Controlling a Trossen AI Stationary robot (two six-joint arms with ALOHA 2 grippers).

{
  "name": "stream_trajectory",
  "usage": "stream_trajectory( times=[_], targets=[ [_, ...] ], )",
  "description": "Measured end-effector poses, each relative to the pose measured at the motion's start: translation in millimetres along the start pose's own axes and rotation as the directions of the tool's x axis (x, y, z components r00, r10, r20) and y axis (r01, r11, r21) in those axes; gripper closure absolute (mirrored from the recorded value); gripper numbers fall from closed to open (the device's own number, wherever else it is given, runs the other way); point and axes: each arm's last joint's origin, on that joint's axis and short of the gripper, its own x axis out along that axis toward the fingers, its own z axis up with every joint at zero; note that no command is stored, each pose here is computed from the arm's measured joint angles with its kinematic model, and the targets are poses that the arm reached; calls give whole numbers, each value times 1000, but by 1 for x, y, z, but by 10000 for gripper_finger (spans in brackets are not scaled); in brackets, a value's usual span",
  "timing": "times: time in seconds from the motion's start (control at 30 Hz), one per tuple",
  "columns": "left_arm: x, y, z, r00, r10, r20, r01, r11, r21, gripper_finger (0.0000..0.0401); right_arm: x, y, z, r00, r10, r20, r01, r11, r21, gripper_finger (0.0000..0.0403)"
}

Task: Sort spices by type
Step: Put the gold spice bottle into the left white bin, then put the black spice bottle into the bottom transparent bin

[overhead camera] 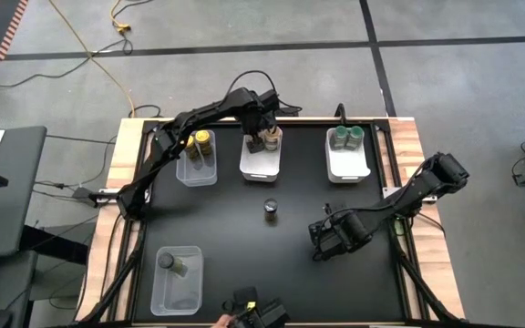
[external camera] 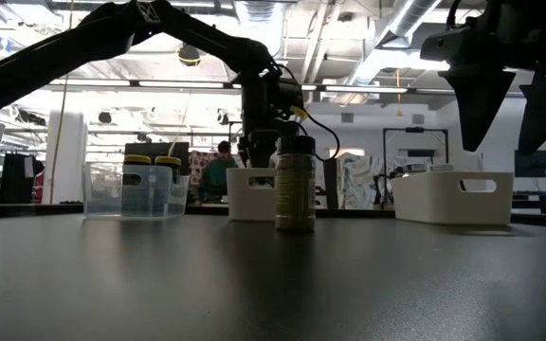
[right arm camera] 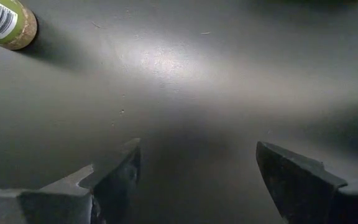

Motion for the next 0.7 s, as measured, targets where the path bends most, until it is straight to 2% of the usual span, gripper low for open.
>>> stream_trajectory(
  times=[0.43,0.7],
  targets=[
    [-29,3,1,999,33,6,-33,999,-9,63,0,0,0,1000,0,0,0,1000,0,61],
    [-58,-5,-14,999,16,-49,-19,998,-59,63,0,0,0,1000,0,1,0,1000,-26,61]
  ],
)
